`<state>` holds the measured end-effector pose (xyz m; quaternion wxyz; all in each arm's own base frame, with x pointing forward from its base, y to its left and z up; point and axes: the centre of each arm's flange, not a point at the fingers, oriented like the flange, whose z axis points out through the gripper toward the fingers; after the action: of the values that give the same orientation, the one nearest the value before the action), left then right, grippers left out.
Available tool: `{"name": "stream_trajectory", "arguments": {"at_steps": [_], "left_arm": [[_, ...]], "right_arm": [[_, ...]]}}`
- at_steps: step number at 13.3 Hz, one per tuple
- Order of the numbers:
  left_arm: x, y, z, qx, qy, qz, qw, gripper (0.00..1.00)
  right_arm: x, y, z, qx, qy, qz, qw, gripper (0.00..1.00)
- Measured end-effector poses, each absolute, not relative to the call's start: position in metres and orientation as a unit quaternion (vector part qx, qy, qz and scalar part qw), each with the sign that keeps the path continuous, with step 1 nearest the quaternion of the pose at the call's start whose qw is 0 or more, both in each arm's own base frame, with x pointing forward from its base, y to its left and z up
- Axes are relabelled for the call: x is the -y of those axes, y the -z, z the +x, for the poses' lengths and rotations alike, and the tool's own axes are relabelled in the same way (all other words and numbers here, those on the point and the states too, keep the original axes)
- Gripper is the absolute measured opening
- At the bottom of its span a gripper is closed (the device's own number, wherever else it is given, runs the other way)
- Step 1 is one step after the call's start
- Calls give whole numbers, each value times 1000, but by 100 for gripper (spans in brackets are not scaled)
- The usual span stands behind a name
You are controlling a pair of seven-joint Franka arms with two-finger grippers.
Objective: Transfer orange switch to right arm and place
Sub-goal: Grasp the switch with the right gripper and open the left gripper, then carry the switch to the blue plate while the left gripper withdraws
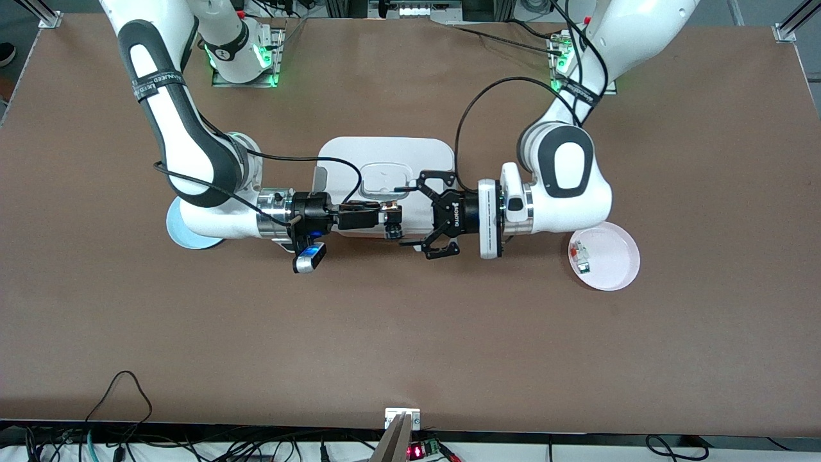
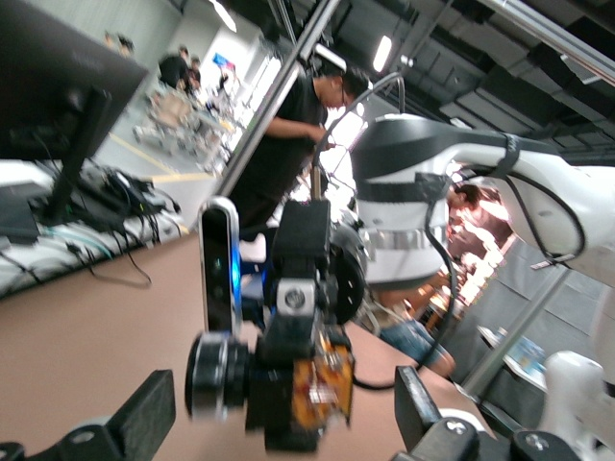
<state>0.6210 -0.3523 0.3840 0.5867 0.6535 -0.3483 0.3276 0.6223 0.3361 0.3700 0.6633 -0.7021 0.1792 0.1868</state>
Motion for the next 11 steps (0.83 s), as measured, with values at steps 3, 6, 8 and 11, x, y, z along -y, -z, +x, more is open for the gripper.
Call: {"name": "stream_trajectory", "arguments": {"at_steps": [3,6,8,11], "left_arm": [[301,-393,634,360,-238,691,580,100],[249,-409,640,351,-145,758,530,100],[224,-421,636,353,-90,803,472,100],[184,-436,626,357,3,860,364,100]], "right_arm": [[-318,-369,628,-122,-158,-769,607,40],[-295,-370,630,6,-118,-848,518,40],[-281,-373,622,102,-116,-883,444,40],[-247,-390,611,247,-110,-908,320,40]]}}
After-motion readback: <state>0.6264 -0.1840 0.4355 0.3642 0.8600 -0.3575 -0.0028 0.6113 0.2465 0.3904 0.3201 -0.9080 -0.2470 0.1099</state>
